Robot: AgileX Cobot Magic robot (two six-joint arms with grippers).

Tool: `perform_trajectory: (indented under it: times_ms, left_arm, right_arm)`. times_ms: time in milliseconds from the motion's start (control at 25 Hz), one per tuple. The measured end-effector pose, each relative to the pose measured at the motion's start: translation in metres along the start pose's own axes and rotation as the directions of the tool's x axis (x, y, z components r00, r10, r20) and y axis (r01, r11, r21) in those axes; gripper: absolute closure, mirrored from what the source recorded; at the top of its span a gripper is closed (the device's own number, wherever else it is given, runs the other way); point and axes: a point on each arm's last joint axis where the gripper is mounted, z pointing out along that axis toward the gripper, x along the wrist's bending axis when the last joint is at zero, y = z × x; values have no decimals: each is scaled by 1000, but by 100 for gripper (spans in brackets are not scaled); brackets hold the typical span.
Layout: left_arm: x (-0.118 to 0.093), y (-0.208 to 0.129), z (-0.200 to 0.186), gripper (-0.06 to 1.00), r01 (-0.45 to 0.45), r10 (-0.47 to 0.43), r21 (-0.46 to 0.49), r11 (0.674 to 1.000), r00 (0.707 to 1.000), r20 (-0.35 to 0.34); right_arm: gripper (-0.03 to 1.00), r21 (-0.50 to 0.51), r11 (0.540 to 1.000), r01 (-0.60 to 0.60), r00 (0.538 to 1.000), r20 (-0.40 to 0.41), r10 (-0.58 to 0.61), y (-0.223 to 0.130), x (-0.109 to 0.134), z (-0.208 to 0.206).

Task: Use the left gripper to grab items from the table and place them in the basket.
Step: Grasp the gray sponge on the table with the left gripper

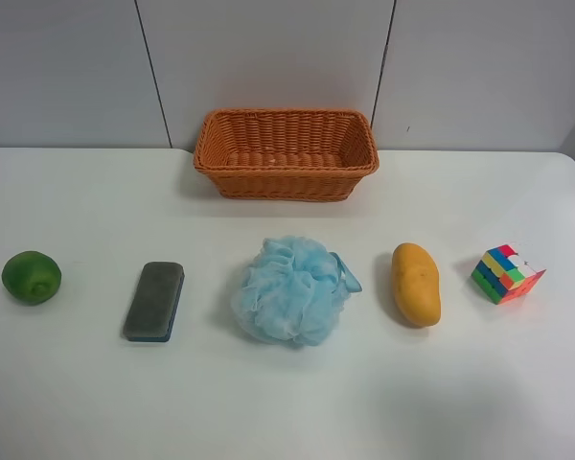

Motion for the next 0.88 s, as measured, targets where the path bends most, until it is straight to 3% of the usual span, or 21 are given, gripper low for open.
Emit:
perform_trajectory:
  times_ms: [680, 880]
  left_arm:
    - [0, 0, 0, -4, 4, -4, -1, 1000, 1000, 4]
    - [2, 17, 2, -5, 61, -62, 51, 997, 998, 9]
  right_arm:
    - [-3, 0, 1000, 0, 1000, 0, 0, 0, 0, 0]
    - [-3, 0, 1000, 0, 1000, 0, 0, 0, 0, 0]
